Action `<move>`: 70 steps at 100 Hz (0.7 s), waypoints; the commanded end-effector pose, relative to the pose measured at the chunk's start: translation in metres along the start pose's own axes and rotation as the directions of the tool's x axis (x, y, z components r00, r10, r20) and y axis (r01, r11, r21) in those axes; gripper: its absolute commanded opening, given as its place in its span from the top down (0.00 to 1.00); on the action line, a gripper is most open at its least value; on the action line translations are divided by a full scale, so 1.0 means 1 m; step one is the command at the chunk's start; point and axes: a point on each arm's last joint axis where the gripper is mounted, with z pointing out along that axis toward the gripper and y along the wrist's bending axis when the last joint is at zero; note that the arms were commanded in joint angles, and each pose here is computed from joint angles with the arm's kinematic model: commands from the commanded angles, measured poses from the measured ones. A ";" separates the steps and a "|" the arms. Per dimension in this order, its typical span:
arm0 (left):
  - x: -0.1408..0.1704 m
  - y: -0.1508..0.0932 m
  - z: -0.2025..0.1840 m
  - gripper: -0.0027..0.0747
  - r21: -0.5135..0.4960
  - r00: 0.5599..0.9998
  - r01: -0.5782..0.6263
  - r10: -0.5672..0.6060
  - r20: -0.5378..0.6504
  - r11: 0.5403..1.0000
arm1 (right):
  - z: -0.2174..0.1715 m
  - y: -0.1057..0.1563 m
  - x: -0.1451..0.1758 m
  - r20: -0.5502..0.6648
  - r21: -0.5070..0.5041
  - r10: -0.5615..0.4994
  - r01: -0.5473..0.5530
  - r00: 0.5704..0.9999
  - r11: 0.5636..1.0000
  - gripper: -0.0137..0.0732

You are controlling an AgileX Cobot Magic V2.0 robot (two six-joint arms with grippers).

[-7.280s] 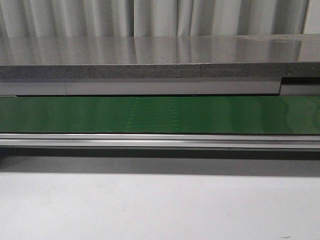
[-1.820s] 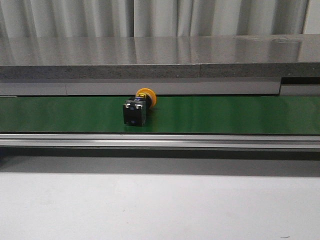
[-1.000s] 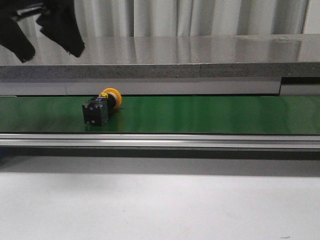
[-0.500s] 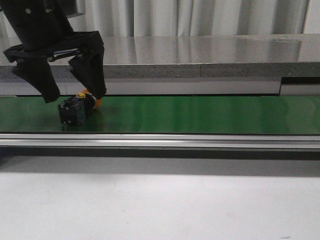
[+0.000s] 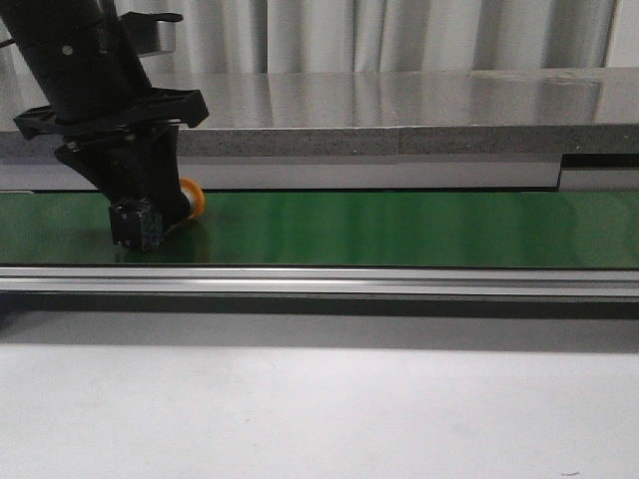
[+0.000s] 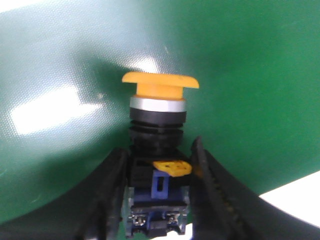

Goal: Move button from right to left
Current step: 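Lift the button with the left gripper over the blue tray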

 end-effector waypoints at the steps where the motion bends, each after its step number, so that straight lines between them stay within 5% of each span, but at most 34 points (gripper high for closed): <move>1: -0.008 -0.007 -0.026 0.78 0.014 0.995 0.005 -0.007 0.101 1.000 | -0.001 -0.002 -0.014 0.084 0.023 -0.002 0.000 0.996 1.000 0.91; 39: -0.011 0.008 -0.070 0.78 -0.006 0.977 0.068 -0.066 0.204 0.998 | -0.001 -0.002 -0.014 0.084 0.023 -0.002 0.000 0.996 1.000 0.91; 70: 0.015 0.097 -0.123 0.79 -0.130 0.932 0.281 -0.238 0.274 0.951 | -0.001 -0.002 -0.014 0.084 0.023 -0.002 0.000 0.996 1.000 0.91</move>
